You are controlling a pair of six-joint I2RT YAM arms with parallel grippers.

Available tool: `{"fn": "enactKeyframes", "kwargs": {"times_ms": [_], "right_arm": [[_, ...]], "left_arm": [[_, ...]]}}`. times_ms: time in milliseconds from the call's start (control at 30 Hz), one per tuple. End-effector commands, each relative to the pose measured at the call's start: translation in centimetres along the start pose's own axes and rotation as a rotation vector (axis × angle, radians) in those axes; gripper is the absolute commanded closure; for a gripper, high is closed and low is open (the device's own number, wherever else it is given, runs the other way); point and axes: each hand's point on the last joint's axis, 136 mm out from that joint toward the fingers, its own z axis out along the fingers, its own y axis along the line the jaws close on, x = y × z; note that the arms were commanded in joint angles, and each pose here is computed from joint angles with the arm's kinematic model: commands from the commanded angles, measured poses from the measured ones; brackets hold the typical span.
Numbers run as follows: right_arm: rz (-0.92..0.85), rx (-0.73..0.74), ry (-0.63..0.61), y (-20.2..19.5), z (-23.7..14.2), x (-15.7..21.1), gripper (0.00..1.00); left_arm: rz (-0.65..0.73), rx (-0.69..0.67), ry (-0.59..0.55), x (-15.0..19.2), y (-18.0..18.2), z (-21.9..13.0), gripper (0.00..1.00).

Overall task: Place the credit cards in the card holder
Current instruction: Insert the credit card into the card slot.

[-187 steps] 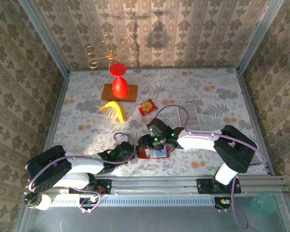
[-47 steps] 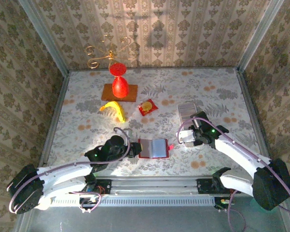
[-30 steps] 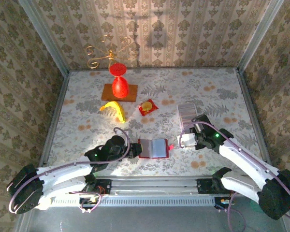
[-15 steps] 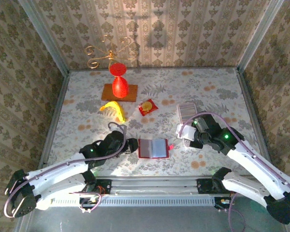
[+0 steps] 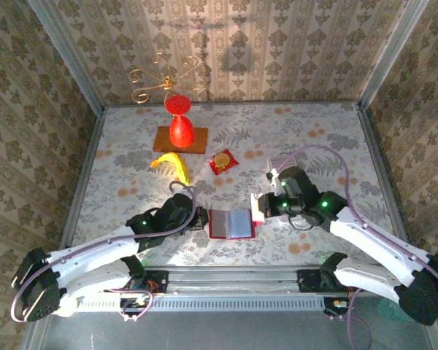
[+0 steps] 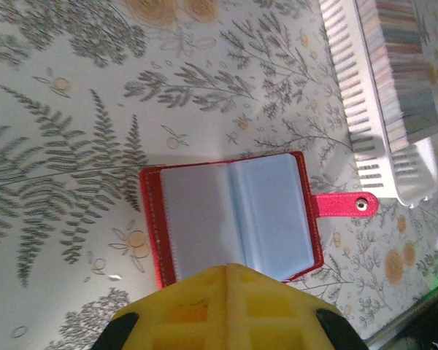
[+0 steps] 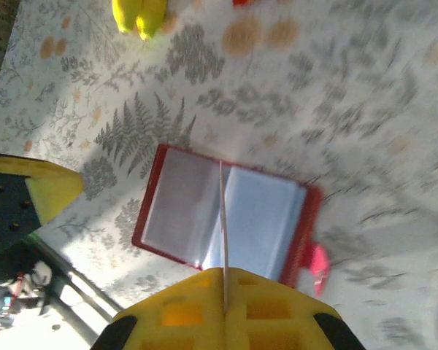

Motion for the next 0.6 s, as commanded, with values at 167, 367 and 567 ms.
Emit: {"fn": "enactKeyframes", "kwargs": {"times_ms": [167,367,567], "right_arm": [[0.256,-0.12,0.029,2.9,4.9,1.0,1.0],[0.269,-0.065,0.085,2.5,7.8,2.5,1.0],[0.282,-0.027,0.092,1.7,9.0,2.9,1.0]], "left_arm": [[-0.001,0.057,0.078,1.1,-1.1,2.4,1.0],[0.009,0.032,0.106,1.8,-0.4,3.4,1.0],[0.006,-0.018,0.139,2.9,1.1,4.4,1.0]]}}
